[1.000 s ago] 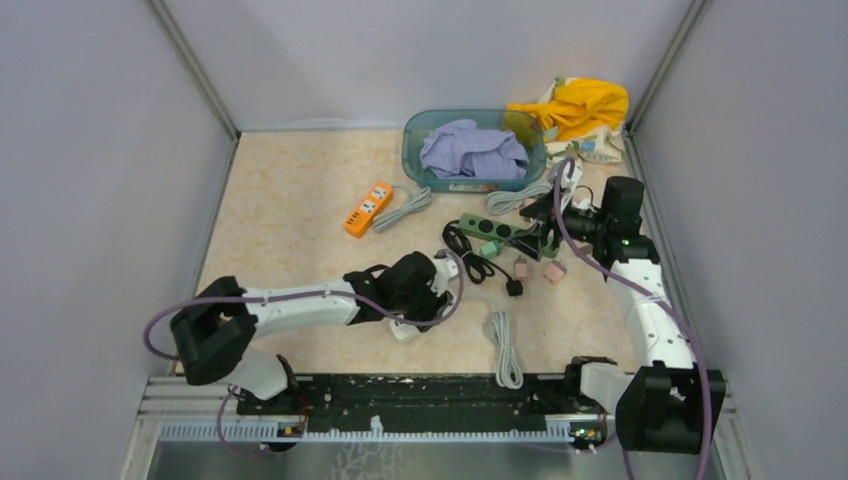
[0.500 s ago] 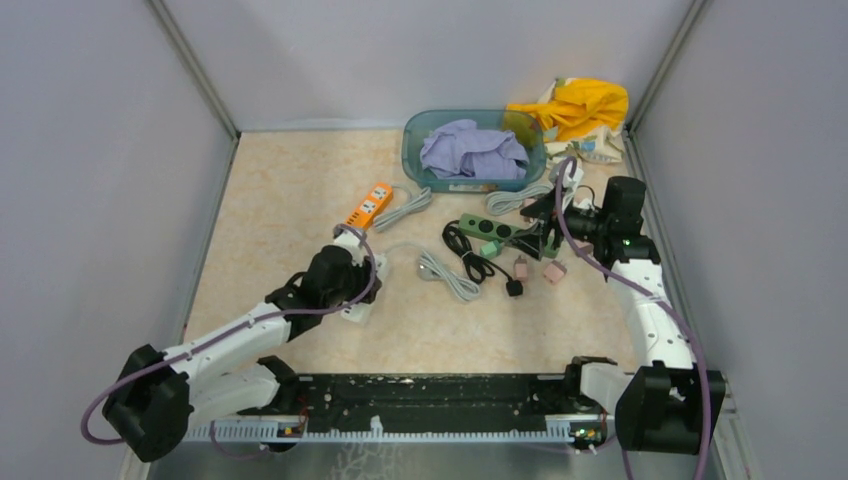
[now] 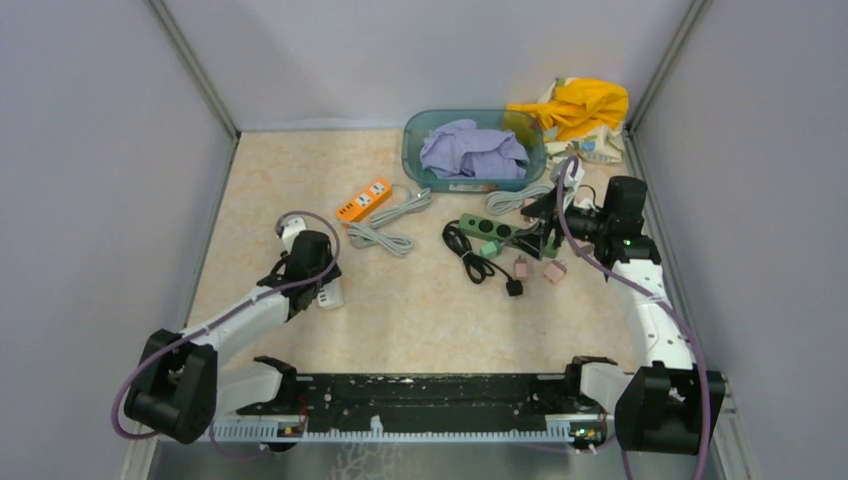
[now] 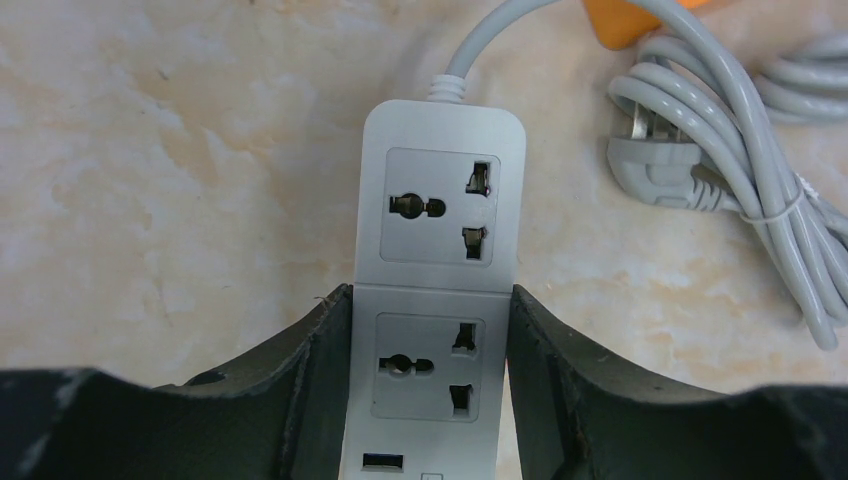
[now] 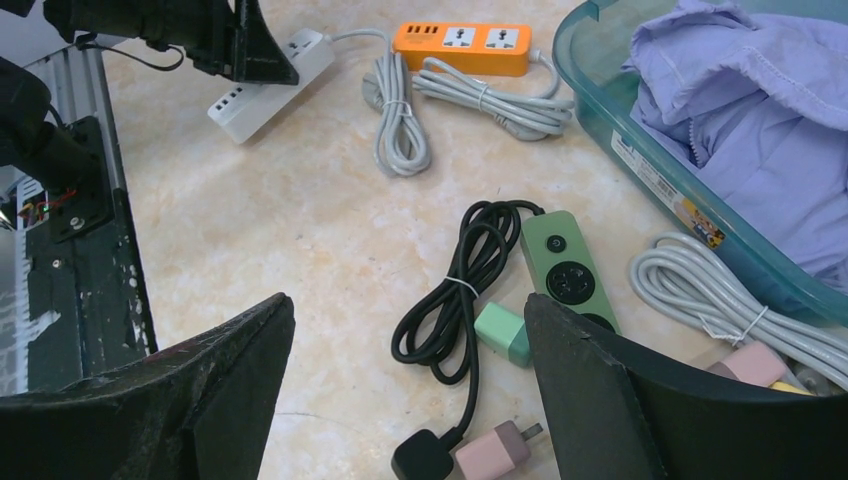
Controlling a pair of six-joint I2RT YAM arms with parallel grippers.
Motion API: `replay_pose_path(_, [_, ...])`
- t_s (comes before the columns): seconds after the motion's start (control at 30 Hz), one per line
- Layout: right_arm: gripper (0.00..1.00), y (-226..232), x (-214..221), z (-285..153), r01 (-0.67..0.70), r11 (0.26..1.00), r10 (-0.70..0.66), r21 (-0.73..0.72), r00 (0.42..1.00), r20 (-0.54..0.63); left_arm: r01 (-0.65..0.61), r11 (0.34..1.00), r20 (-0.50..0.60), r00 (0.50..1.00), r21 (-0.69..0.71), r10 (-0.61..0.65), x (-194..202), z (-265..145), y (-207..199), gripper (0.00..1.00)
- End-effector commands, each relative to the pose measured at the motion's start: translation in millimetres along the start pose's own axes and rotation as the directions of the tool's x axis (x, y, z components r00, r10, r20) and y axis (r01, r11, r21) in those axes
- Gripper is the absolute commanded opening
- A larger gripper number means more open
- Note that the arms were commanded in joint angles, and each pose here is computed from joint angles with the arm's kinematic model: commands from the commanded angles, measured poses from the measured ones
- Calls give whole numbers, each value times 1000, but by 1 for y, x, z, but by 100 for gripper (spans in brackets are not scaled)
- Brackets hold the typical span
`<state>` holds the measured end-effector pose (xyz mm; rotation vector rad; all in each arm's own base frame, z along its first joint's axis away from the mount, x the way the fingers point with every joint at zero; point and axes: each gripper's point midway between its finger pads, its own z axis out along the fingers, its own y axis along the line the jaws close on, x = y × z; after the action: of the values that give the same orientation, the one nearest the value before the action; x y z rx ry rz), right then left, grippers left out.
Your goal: Pull the plug off the socket
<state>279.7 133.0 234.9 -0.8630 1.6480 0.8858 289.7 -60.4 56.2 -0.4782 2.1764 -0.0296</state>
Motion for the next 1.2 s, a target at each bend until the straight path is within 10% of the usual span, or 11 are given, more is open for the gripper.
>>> replay_pose_path(0.0, [85, 5, -15, -3, 58, 998, -57, -19, 997, 43, 151, 983, 65, 987, -106, -145, -28, 11, 6, 7])
replay_pose_path(0.17, [85, 5, -16, -3, 61, 998, -60, -19, 997, 44, 183, 972, 39, 983, -150, -179, -25, 16, 12, 22])
replay_pose_path(0.3, [85, 6, -15, -3, 58, 998, -57, -21, 997, 44, 197, 970, 28, 980, -144, -195, -27, 11, 10, 62])
replay_pose_path(0.53, [85, 5, -15, -3, 58, 998, -57, -21, 997, 44, 216, 974, 27, 976, -69, -215, -39, -8, 0, 97])
replay_pose_path(0.97, [85, 7, -16, -5, 67, 997, -66, -25, 997, 49, 196, 944, -6, 979, 265, -202, -78, -68, -53, 100])
replay_pose_path(1.17, [85, 6, -21, -10, 84, 996, -83, -9, 995, 53, -26, 753, 110, 992, 658, -63, -102, -130, -109, 100])
